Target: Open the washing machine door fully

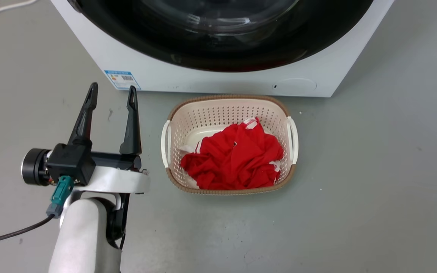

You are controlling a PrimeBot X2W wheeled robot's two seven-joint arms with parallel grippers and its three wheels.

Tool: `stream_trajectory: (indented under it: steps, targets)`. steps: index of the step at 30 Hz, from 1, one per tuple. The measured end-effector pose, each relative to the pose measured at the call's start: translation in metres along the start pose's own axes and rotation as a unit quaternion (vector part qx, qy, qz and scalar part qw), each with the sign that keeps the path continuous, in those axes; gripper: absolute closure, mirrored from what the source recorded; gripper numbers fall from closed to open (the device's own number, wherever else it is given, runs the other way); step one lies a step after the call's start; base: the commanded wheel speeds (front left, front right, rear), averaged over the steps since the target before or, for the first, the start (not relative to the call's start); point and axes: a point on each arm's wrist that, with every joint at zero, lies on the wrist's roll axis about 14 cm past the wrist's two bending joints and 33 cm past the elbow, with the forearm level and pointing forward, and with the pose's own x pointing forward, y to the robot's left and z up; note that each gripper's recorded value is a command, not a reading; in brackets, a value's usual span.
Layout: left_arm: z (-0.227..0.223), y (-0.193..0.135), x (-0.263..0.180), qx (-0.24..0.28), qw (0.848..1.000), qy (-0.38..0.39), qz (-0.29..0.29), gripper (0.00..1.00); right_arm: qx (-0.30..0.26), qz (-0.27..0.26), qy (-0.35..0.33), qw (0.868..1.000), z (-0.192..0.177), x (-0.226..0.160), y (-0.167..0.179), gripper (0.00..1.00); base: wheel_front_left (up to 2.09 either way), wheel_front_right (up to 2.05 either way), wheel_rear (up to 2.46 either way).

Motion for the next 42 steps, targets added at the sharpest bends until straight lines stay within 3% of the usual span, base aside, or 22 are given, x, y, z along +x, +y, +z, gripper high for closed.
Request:
stream_trajectory:
  steps: [9,13,22,29,42]
  targets:
    - [-0.013,0.004,0.011,-0.002,1.000,0.006,0.005,0.00,-0.092,-0.047,0.147,0.984,-0.060,0.035,-0.014,1.00,0.00,0.00,0.00]
    - [-0.019,0.005,0.013,-0.003,1.000,0.011,0.008,0.00,-0.108,-0.065,0.189,0.974,-0.081,0.040,-0.025,1.00,0.00,0.00,0.00]
    - [-0.031,0.009,0.016,-0.006,1.000,0.021,0.012,0.00,-0.148,-0.097,0.216,0.960,-0.098,0.049,-0.052,1.00,0.00,0.00,0.00]
    - [-0.035,0.011,0.016,-0.005,1.000,0.026,0.016,0.00,-0.145,-0.107,0.265,0.947,-0.114,0.046,-0.061,1.00,0.00,0.00,0.00]
    - [-0.021,0.008,0.013,-0.010,1.000,0.014,0.015,0.00,-0.111,-0.103,0.367,0.918,-0.142,0.013,-0.045,1.00,0.00,0.00,0.00]
